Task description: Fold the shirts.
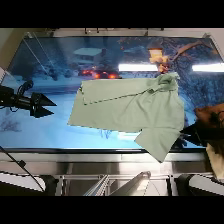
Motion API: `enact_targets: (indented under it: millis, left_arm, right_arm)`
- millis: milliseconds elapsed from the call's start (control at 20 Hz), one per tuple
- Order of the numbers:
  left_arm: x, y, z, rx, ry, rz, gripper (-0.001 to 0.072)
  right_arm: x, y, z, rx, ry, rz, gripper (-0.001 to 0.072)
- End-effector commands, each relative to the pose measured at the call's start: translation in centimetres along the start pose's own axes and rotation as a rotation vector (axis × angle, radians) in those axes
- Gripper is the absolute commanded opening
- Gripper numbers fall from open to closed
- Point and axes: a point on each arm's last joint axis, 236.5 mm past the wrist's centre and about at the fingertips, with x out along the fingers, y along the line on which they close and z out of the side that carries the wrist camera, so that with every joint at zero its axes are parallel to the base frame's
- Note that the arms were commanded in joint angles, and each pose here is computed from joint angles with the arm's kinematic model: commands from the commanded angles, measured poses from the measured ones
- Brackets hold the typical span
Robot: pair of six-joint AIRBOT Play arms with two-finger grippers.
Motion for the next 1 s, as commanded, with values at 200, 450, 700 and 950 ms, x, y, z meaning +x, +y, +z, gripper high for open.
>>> enact_targets:
  millis: [200, 450, 700, 950]
  left_arm:
    - [1.7, 2.6, 0.1, -0.066, -0.054, 0.019, 0.0683]
    - [2.2, 4.5, 1.6, -0.074, -0.101, 0.126, 0.0633]
    - [6.3, 4.5, 2.2, 0.021, -0.041, 0.27, 0.0634]
    - [10.3, 4.5, 0.4, 0.018, 0.104, 0.252, 0.0633]
  right_arm:
    - [4.8, 2.8, 2.2, -0.048, -0.032, 0.126, 0.0294]
    - [4.8, 3.2, 2.4, -0.09, -0.044, 0.137, 0.0022]
    - [4.8, 3.3, 2.3, -0.094, -0.042, 0.139, 0.0022]
    - [4.7, 3.4, 2.2, -0.102, -0.036, 0.144, 0.0022]
